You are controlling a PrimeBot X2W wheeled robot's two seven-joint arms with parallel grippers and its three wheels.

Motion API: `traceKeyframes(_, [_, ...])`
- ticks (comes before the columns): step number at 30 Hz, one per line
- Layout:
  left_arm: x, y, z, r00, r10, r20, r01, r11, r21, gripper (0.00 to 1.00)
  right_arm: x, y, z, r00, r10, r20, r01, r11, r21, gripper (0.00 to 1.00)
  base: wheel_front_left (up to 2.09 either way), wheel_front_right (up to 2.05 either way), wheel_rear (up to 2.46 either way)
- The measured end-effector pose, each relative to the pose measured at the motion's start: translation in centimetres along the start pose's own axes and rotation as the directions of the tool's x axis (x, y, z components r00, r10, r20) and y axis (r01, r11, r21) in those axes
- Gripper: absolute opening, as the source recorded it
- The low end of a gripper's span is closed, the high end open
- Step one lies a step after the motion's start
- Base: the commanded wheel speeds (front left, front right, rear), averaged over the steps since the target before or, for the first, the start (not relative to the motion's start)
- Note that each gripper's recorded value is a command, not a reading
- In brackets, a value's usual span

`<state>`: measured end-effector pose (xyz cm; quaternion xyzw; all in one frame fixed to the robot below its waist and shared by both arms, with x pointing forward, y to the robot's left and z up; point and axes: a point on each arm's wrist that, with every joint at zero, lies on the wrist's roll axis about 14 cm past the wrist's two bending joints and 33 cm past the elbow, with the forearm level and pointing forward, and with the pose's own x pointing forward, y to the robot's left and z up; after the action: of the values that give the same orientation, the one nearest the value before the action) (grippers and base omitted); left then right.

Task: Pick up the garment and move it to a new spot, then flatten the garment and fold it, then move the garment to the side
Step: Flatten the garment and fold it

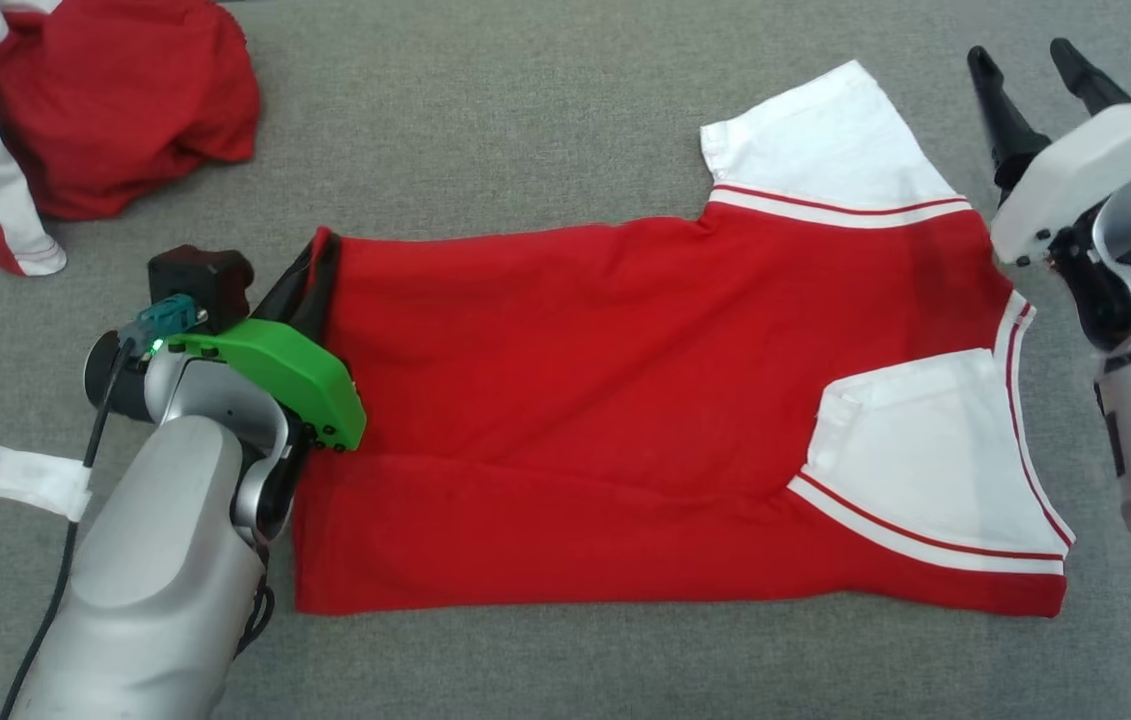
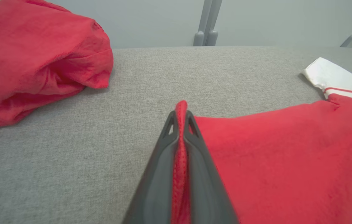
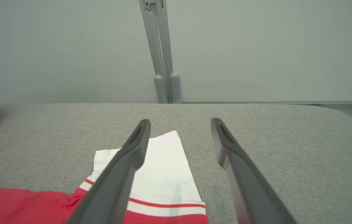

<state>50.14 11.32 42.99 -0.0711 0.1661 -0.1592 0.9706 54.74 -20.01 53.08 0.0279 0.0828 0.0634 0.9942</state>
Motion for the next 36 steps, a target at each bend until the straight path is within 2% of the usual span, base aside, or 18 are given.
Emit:
traceKeyframes(6, [0.9,0.0,0.2,1.0,-0.003,0.021,0.003,1.0,-0.017,0.0,5.2,0.3,-2.5,0.989,0.004,-0.145,-0.003,1.0,0.01,1.0,0.0,0.0,0.0])
traceKeyframes(14, [1.9,0.9,-1.0,1.0,0.01,0.007,-0.01,1.0,-0.027,0.0,9.2,0.8,-7.5,0.952,0.008,-0.306,0.001,1.0,0.027,1.0,0.0,0.0,0.0])
traceKeyframes(18, [2.1,1.5,-1.7,1.0,0.023,-0.008,-0.023,0.999,-0.031,0.0,10.1,1.7,-10.4,0.922,0.021,-0.386,-0.013,1.0,0.024,1.0,0.0,0.0,0.0])
traceKeyframes(23, [2.2,2.1,-2.5,0.999,0.038,-0.023,-0.039,0.999,-0.037,0.0,11.1,2.5,-11.9,0.907,0.035,-0.42,-0.037,0.999,0.004,1.0,0.0,0.0,0.0])
traceKeyframes(34, [2.7,2.5,-3.0,0.999,0.042,-0.034,-0.043,0.998,-0.035,0.0,11.7,1.8,-12.9,0.888,0.013,-0.459,-0.022,1.0,-0.014,1.0,0.0,0.0,0.0])
traceKeyframes(35, [2.8,2.5,-2.9,0.999,0.041,-0.033,-0.042,0.998,-0.036,0.0,11.7,1.8,-12.9,0.886,0.014,-0.463,-0.023,1.0,-0.015,0.81,0.0,0.0,0.0])
traceKeyframes(36, [2.8,2.5,-2.9,0.999,0.041,-0.033,-0.042,0.998,-0.038,0.0,11.7,1.9,-12.9,0.885,0.014,-0.466,-0.025,1.0,-0.016,0.4,0.0,0.0,0.0])
